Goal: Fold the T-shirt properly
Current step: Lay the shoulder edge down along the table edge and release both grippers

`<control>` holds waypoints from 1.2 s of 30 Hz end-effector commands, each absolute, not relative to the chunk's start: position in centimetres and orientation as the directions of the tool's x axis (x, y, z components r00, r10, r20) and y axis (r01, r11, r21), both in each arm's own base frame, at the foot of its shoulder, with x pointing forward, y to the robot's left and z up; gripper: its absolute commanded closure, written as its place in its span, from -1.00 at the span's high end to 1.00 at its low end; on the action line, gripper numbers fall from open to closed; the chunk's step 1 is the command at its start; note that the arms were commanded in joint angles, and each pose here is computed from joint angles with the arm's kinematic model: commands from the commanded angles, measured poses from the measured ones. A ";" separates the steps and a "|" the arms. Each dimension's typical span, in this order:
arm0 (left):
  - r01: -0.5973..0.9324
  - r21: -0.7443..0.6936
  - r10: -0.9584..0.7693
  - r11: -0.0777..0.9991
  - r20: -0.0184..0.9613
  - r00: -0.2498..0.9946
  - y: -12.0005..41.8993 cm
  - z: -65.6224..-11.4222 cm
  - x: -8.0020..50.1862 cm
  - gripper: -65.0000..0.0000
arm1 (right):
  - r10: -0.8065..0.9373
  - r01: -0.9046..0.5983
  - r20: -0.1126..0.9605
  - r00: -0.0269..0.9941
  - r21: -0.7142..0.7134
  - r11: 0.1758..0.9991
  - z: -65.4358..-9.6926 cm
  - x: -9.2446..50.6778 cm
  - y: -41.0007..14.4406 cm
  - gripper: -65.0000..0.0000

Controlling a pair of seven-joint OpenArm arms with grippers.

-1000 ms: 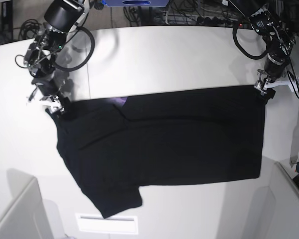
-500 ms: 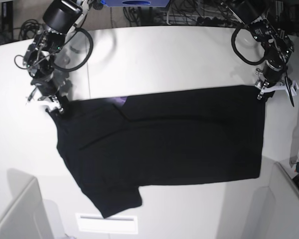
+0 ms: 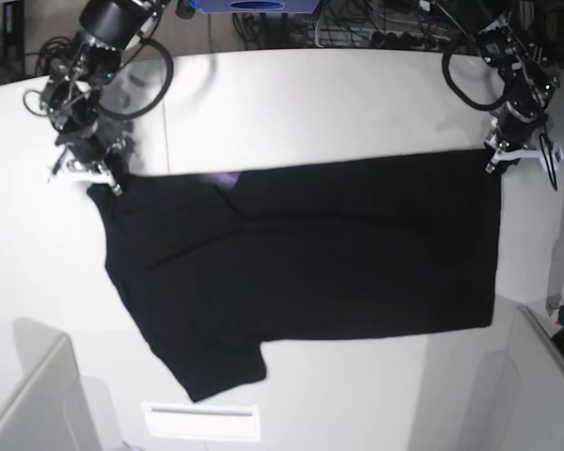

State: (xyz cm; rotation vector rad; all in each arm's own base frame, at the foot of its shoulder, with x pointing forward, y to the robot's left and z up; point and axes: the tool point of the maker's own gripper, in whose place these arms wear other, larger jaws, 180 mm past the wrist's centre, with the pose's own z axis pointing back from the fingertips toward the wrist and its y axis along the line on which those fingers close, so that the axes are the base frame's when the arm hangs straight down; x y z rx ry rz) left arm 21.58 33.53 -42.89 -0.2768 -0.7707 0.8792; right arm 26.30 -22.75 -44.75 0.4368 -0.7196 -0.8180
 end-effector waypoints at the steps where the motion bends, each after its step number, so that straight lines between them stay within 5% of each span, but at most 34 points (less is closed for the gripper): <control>1: -0.609 -0.473 0.764 0.636 0.495 0.413 34.5 -42.9 20.3 -1.00 | -0.768 0.513 0.410 0.492 0.576 0.636 -44.6 25.3 -23.2 -1.00; 9: -0.583 -0.315 0.639 0.749 0.575 0.511 35.3 -40.0 14.9 -1.00 | -0.703 0.522 0.419 0.575 0.474 0.709 -43.7 18.6 -23.6 -1.00; 17: -0.578 -0.266 0.609 0.771 0.573 0.548 35.2 -39.5 12.9 -1.00 | -0.747 0.544 0.356 0.562 0.521 0.658 -43.1 13.7 -22.9 -1.00; 36: -0.584 -0.251 0.607 0.772 0.561 0.563 35.2 -39.8 11.9 -1.00 | -0.762 0.591 0.352 0.543 0.485 0.645 -43.2 11.6 -24.4 -1.00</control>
